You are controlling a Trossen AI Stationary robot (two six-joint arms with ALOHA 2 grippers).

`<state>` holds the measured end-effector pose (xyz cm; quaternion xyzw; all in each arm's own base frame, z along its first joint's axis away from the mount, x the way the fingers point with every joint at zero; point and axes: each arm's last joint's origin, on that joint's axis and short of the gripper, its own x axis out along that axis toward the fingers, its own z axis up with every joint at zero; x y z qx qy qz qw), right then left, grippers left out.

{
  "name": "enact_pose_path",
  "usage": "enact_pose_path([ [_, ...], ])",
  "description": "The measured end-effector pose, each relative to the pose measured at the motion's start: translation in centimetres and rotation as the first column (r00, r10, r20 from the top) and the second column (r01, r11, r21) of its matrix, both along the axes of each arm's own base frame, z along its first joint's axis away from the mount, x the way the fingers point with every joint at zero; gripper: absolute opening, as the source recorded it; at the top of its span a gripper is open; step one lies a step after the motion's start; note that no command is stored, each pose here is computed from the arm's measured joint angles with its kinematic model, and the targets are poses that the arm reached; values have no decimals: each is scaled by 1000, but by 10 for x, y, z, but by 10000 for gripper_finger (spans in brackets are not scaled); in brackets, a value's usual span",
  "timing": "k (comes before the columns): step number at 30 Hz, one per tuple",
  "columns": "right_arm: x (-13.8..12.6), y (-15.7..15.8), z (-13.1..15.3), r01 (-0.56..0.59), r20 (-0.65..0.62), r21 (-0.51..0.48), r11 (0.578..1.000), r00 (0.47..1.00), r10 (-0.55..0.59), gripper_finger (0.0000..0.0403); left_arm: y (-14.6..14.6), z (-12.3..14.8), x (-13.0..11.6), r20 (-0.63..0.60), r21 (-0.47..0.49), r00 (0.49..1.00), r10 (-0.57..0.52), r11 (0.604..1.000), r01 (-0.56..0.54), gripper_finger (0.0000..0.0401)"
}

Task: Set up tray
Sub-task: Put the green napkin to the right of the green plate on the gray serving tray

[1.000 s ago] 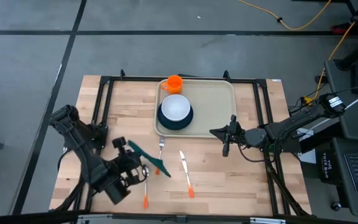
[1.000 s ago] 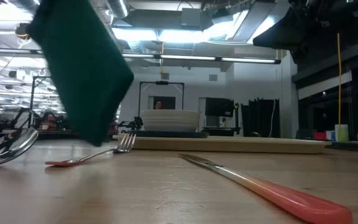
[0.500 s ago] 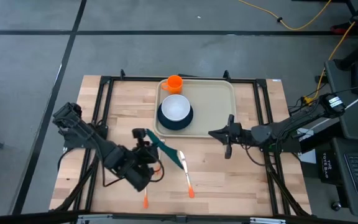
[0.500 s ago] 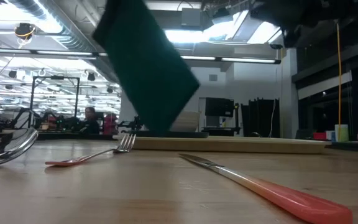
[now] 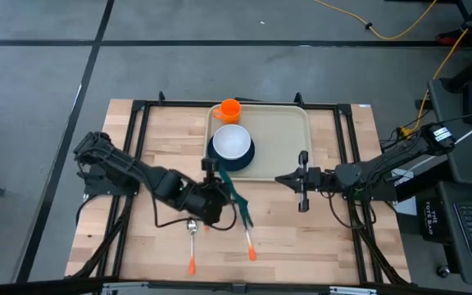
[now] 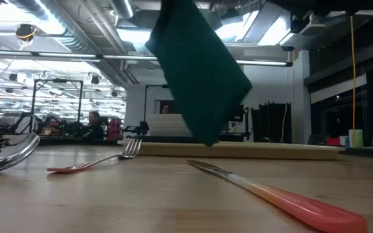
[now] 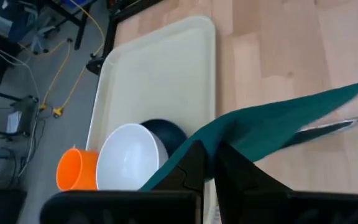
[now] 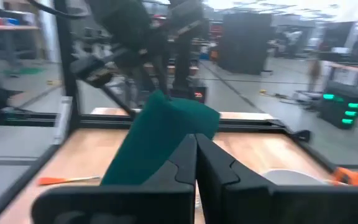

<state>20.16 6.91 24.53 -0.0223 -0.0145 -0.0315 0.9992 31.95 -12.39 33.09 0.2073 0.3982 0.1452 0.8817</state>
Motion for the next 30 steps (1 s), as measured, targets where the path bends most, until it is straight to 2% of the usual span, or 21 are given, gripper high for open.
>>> enact_pose_path([
  [5,2,-1,7,75,7,-10,997,997,-75,6,19,4,14,21,29,1000,-18,999,18,4],
  [11,7,0,33,103,45,-93,990,994,-100,6,40,11,28,45,118,997,-63,991,57,4],
  [15,13,-3,47,148,-40,-132,980,987,-155,6,54,16,35,65,173,995,-78,983,66,4],
  [19,16,-9,56,168,-142,-122,978,973,-185,8,66,20,41,78,214,992,-95,974,76,4],
  [25,17,-11,65,180,-139,-125,976,970,-197,29,81,19,44,71,179,992,-107,979,93,4],
  [30,20,-11,60,193,-169,-146,970,961,-217,27,90,19,45,77,166,993,-86,983,72,4],
])
